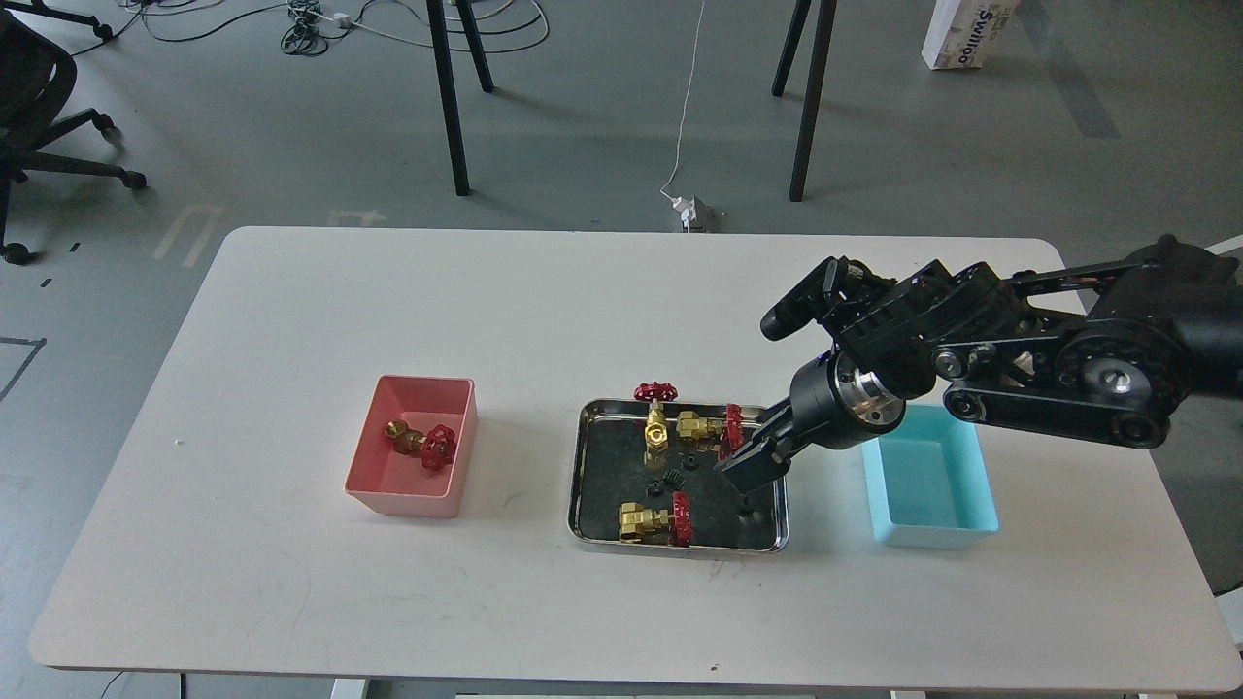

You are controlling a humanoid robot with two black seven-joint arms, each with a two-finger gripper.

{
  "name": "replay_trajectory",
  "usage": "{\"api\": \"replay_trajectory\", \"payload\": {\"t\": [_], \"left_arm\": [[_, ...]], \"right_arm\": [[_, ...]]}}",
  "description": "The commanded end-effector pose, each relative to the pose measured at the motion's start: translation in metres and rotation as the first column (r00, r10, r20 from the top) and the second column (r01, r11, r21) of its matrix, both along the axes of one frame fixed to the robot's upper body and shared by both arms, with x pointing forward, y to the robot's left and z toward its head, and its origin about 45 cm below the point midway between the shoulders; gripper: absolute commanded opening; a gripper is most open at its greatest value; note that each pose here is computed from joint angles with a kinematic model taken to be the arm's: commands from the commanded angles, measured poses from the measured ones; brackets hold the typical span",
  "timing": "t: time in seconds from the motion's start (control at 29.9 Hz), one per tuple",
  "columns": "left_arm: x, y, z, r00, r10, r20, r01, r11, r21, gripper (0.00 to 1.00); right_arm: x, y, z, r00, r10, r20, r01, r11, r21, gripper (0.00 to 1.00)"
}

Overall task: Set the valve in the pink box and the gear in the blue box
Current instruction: 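Lower the right gripper onto a black gear in the tray and grasp it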

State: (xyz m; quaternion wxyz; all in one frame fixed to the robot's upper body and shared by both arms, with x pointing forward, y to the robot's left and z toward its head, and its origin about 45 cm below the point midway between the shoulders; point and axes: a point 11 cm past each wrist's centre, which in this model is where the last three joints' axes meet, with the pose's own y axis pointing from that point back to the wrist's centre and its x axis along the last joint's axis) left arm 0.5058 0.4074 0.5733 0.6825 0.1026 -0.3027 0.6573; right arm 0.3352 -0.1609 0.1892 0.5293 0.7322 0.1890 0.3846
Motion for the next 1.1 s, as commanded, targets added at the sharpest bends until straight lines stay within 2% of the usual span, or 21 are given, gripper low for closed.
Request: {"api": "replay_trajectory", "payload": {"t": [0.0,0.2,0.43,1.07], "left_arm": [[0.001,-0.003,0.007,1.000,0.001,0.013,-0.001,1.000,-0.008,0.98],[0.001,-0.001,0.012,1.000,0.013,0.027,-0.012,1.000,-0.013,0.98],[0.000,0.005,0.013,0.999,0.035,0.029,-0.034,0.999,-0.022,0.98],[-0.003,0.003,0.028,0.998,0.033,0.058,-0.031,0.999,-0.024,0.98]], "right_arm": [[-0.011,0.002,-0.019,0.998,0.047,-0.029,-0.048,0.998,-0.050,0.99],[-0.002,0.006,-0.048,0.998,0.053,-0.030,-0.055,0.995,-0.089,0.96],[-0.008,0.017,-0.070,0.996,0.076,-0.050,-0.081,0.992,-0.099,0.91],[0.006,0.010,-0.078,0.999,0.032,-0.020,-0.034,0.992,-0.124,0.79]]}}
